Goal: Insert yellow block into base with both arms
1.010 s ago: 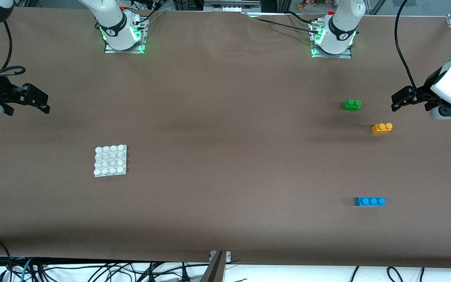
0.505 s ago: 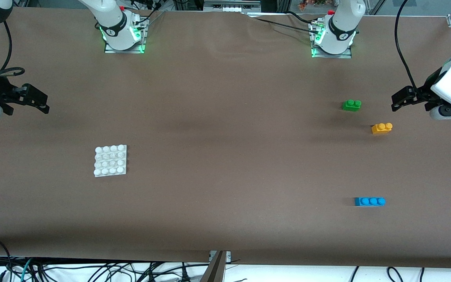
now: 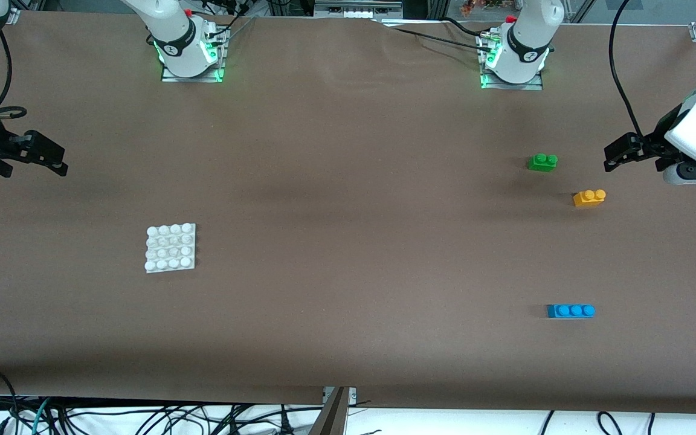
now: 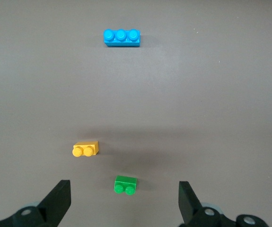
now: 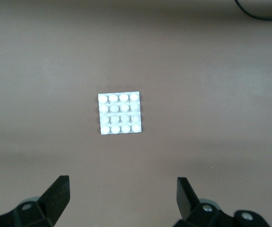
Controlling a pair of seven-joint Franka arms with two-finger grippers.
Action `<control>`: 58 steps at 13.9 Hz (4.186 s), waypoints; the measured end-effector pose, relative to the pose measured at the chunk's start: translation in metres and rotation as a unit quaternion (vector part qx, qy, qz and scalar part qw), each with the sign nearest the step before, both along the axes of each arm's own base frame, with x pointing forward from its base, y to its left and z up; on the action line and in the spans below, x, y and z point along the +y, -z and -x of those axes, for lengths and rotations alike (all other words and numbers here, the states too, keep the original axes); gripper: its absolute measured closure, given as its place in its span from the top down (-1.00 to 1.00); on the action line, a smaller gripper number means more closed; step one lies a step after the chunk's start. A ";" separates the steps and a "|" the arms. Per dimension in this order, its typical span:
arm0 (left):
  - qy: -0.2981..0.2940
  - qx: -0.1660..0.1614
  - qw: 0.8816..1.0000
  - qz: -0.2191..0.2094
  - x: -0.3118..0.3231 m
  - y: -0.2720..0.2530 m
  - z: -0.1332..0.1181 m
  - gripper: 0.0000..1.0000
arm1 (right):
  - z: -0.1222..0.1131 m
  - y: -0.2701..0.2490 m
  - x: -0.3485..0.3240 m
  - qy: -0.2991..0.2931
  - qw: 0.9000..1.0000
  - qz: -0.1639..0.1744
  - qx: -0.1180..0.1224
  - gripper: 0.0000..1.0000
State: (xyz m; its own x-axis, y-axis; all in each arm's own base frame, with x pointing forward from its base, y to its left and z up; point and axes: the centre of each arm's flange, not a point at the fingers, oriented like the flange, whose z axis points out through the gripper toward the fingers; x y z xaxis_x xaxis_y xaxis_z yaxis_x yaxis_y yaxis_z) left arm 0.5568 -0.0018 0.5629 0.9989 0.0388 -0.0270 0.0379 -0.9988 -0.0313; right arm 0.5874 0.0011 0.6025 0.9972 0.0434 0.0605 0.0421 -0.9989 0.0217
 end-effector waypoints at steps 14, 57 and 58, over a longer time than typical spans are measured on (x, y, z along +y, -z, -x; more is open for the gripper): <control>0.000 0.001 1.000 0.000 0.000 0.001 -0.001 1.00 | 0.006 0.010 0.013 -0.007 0.999 -0.003 0.045 1.00; 0.000 0.001 1.000 0.000 0.000 0.001 -0.001 1.00 | -0.050 0.372 -0.043 -0.025 0.997 -0.074 0.004 1.00; 0.000 0.001 1.000 0.000 0.000 0.001 -0.001 1.00 | -0.050 0.381 -0.043 -0.025 0.997 -0.075 0.000 1.00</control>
State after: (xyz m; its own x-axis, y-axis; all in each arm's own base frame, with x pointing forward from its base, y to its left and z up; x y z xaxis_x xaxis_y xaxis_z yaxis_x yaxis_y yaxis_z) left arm 0.5577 -0.0017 0.5617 0.9988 0.0391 -0.0290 0.0382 -0.9988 -0.0315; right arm 0.6378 -0.0418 0.2215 0.9942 0.0825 0.0695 0.0909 -0.9875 -0.1286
